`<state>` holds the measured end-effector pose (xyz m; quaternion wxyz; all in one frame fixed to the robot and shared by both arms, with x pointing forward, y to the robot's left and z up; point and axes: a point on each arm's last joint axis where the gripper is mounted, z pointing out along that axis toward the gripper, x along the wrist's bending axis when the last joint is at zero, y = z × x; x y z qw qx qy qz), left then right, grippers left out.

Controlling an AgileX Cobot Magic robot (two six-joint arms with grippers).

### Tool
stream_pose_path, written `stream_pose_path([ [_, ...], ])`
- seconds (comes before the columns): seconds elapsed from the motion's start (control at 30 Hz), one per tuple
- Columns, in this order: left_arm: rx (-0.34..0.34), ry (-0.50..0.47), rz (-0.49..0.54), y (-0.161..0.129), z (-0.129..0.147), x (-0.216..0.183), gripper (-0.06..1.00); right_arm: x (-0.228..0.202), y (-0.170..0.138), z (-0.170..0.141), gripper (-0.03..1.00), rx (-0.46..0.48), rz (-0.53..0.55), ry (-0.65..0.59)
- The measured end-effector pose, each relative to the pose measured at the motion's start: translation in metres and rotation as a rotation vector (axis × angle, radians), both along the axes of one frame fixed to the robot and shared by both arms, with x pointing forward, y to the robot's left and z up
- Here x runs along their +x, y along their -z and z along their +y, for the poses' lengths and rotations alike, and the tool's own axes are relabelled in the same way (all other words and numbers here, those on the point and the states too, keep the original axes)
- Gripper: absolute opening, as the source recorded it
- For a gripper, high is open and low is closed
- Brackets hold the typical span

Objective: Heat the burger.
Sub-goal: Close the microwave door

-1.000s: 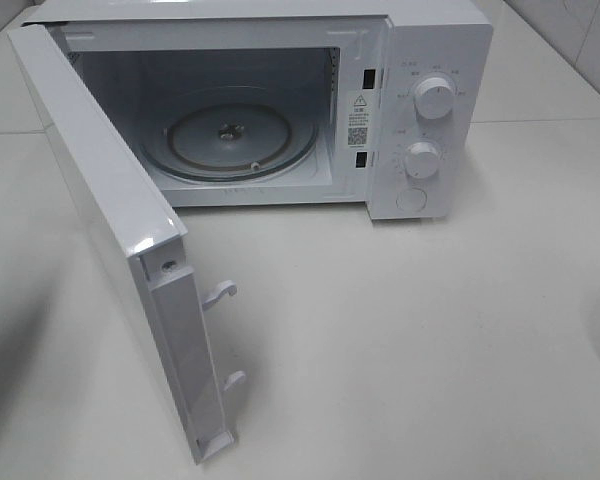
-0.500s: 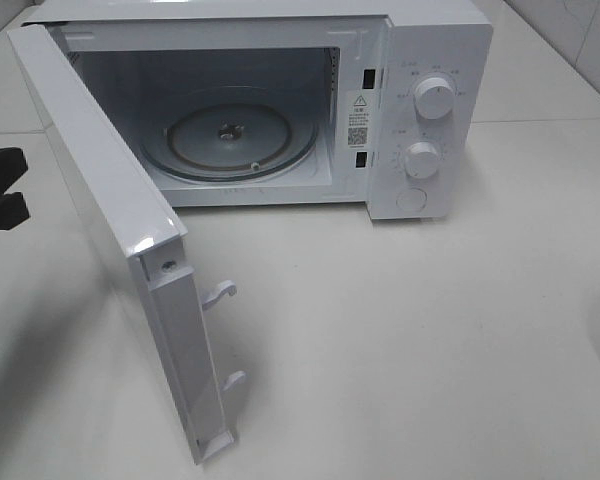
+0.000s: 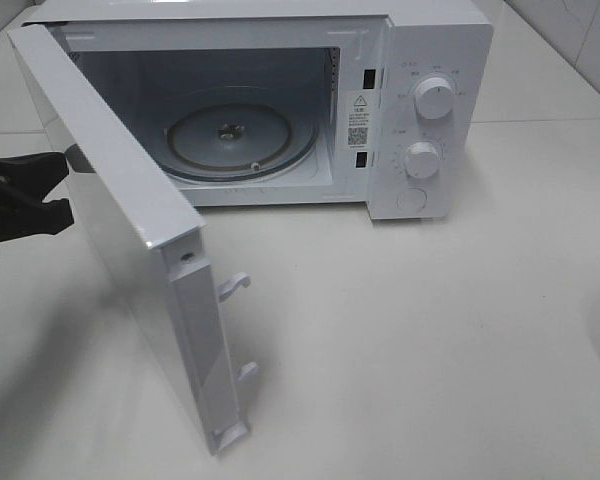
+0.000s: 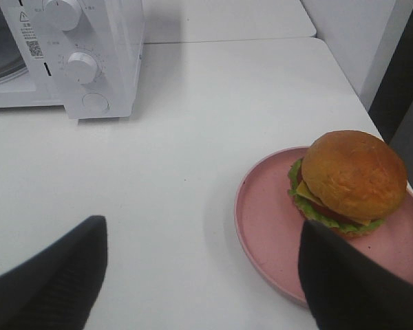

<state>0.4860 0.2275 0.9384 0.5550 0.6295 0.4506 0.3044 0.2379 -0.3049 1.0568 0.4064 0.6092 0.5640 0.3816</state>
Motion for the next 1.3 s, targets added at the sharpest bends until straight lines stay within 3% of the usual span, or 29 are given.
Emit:
stream_pose_path([
  [0.53,-0.014,-0.002,-0.015,-0.002,-0.007,0.014,0.0,0.0,0.0,0.0,0.76,0.0,0.0,0.0],
  [0.83,-0.033,-0.013,-0.017,0.004,-0.031,0.034,0.0,0.0,0.0,0.0,0.76,-0.001,0.0,0.0],
  [1.3,-0.057,-0.057,-0.029,0.004,-0.041,0.05,0.0,0.0,0.0,0.0,0.76,-0.001,0.0,0.0],
])
